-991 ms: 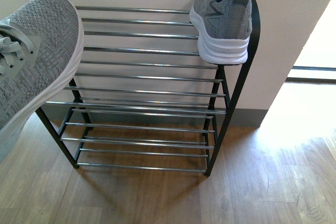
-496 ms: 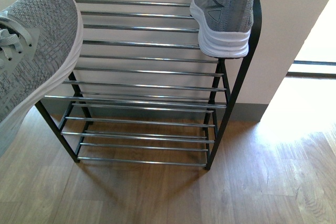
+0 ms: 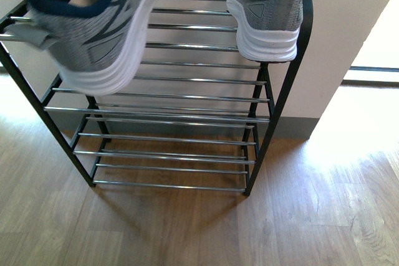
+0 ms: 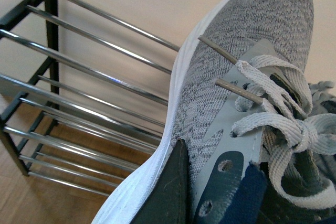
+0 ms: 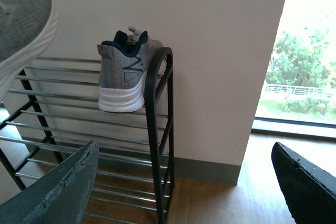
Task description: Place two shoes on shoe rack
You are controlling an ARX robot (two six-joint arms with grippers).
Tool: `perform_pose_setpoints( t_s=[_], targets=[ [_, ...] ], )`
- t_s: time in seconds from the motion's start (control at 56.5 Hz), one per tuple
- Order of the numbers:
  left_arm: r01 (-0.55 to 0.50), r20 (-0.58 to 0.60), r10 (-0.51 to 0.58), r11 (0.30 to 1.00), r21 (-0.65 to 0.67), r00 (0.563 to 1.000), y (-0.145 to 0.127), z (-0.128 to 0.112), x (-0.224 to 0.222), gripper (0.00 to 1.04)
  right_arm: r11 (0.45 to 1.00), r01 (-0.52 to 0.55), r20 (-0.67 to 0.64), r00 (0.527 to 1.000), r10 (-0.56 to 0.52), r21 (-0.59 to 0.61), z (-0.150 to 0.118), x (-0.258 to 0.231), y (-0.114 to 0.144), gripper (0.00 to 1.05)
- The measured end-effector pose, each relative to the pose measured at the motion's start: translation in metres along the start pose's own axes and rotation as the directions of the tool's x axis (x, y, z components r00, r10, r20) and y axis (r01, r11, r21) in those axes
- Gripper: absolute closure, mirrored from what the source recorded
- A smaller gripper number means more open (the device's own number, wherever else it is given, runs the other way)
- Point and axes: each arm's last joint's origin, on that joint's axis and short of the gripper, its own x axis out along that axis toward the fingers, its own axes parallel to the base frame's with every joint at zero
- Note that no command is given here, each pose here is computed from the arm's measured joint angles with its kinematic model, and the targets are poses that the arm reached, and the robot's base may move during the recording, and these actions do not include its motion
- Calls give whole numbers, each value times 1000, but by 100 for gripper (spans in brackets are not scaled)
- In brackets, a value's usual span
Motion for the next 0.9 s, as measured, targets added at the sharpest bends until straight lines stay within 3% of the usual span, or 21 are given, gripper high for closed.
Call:
perform_pose_setpoints(
  t_s=[0.372, 0.903],
  targets=[
    [-20, -134, 3, 992, -125, 991, -43, 2, 76, 103, 1000, 0, 0, 1000, 0, 0, 0, 0, 0, 9],
    [-33, -233, 24, 999, -35, 972, -75, -15, 128, 103, 1000, 0, 0, 1000, 0, 0, 0, 0, 0, 9]
  ],
)
